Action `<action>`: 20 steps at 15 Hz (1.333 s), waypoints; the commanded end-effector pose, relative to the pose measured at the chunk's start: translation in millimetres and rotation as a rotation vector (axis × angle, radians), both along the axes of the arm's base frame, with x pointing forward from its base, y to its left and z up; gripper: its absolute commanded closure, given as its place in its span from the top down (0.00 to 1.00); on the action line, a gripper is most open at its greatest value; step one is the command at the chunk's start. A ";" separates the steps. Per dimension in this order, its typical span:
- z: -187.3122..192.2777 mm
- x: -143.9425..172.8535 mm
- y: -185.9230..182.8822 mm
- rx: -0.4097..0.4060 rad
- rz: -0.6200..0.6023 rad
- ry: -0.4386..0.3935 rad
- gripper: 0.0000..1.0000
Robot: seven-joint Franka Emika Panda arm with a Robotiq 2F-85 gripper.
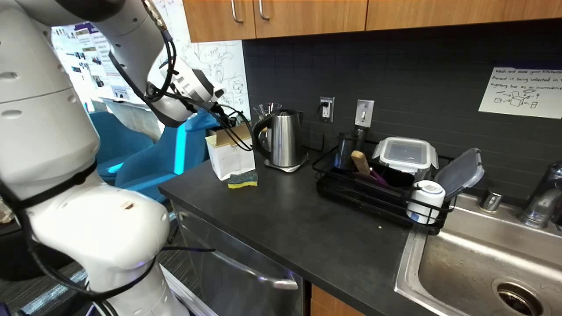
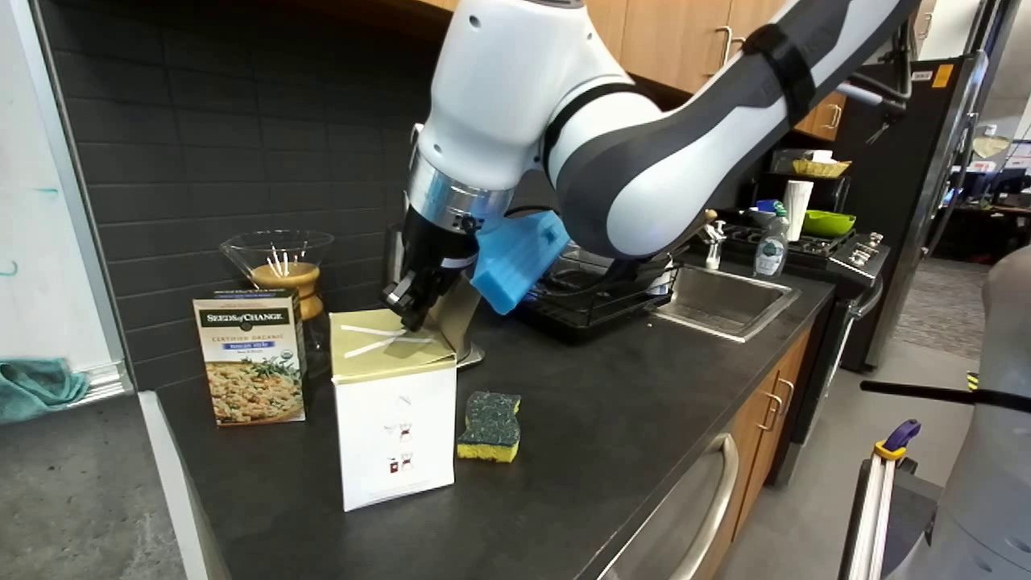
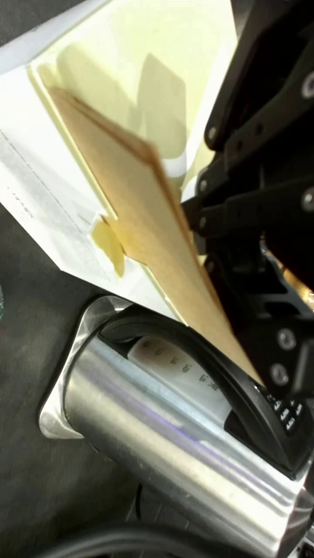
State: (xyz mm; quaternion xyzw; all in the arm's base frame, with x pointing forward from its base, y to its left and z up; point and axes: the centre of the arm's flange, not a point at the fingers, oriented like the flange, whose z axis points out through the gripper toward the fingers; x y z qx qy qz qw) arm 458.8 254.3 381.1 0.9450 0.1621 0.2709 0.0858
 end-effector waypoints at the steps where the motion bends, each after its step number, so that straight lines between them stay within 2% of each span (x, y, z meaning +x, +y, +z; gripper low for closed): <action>1: -13.2 2.5 4.4 0.021 0.033 0.048 0.00; 9: 2.1 -3.9 34.9 -0.017 0.110 0.018 0.00; 20: 36.4 -10.9 37.5 -0.148 0.097 -0.012 0.00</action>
